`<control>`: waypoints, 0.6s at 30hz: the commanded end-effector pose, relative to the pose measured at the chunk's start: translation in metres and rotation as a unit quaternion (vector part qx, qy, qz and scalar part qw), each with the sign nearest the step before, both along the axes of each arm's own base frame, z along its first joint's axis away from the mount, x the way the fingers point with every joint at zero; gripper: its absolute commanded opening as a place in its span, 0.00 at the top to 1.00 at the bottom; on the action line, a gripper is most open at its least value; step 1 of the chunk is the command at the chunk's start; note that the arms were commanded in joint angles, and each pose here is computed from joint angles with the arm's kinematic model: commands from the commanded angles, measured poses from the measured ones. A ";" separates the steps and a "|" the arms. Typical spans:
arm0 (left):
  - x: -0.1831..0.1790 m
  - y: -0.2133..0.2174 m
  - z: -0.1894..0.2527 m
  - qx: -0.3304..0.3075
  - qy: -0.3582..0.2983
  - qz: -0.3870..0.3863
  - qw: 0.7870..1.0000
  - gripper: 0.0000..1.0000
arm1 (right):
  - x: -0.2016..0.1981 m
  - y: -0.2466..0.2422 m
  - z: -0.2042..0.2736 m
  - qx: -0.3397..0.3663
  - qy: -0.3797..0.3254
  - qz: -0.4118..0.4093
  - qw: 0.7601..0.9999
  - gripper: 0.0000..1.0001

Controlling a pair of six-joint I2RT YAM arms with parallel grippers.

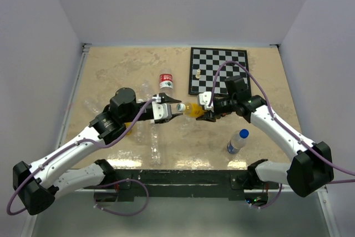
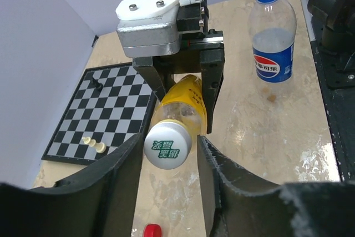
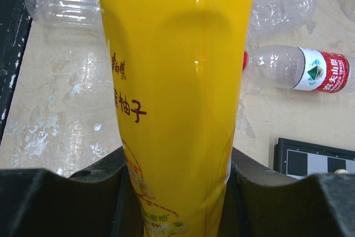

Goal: Unscrew the bottle caps
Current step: Unscrew the bottle cap from the plastic bottle.

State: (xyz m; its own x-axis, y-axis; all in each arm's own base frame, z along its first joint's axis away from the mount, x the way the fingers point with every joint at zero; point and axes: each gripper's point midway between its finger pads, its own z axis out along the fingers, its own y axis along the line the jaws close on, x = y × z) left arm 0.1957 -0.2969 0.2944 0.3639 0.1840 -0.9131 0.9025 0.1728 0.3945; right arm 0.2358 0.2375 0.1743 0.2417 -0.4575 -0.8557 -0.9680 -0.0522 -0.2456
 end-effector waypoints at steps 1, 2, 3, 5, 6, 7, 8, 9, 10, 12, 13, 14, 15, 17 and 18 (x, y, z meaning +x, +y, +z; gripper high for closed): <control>-0.003 -0.006 0.027 -0.029 -0.021 -0.021 0.999 0.58 | 0.002 0.006 0.019 0.020 -0.019 0.015 1.000 1.00; -0.003 -0.007 0.025 -0.026 -0.016 -0.022 0.999 0.61 | 0.002 0.006 0.020 0.020 -0.019 0.016 0.999 1.00; -0.003 -0.007 0.025 -0.025 -0.014 -0.022 0.999 0.69 | 0.003 0.006 0.019 0.020 -0.018 0.015 1.000 1.00; -0.003 -0.007 0.023 -0.025 -0.010 -0.022 0.999 0.88 | 0.002 0.006 0.019 0.020 -0.018 0.016 1.000 1.00; -0.002 -0.006 0.025 -0.027 -0.008 -0.017 0.999 0.99 | 0.002 0.006 0.019 0.020 -0.018 0.016 1.000 1.00; 0.000 -0.005 0.026 -0.032 -0.001 -0.009 0.999 1.00 | 0.003 0.006 0.019 0.019 -0.019 0.015 1.000 1.00; 0.001 -0.004 0.027 -0.036 0.005 0.001 0.999 1.00 | 0.003 0.006 0.019 0.019 -0.018 0.016 1.000 1.00; 0.001 -0.003 0.028 -0.040 0.018 0.008 0.999 1.00 | 0.003 0.005 0.018 0.018 -0.018 0.014 1.000 1.00; 0.002 -0.001 0.029 -0.048 0.034 0.019 0.998 1.00 | 0.004 0.005 0.018 0.017 -0.018 0.013 1.000 1.00; 0.005 0.002 0.036 -0.068 0.079 0.048 0.993 1.00 | 0.004 0.005 0.018 0.016 -0.020 0.012 1.000 1.00; 0.007 0.004 0.040 -0.088 0.125 0.070 0.986 1.00 | 0.004 0.005 0.018 0.016 -0.021 0.012 1.000 1.00; 0.010 0.008 0.046 -0.103 0.149 0.092 0.979 1.00 | 0.005 0.005 0.017 0.015 -0.021 0.010 1.000 1.00; 0.010 0.012 0.053 -0.139 0.213 0.119 0.960 1.00 | 0.005 0.005 0.017 0.015 -0.020 0.010 1.000 1.00; 0.016 0.022 0.062 -0.202 0.309 0.175 0.913 1.00 | 0.006 0.005 0.017 0.015 -0.019 0.008 1.000 1.00; 0.024 0.030 0.058 -0.226 0.365 0.224 0.875 1.00 | 0.005 0.005 0.016 0.015 -0.019 0.009 1.000 1.00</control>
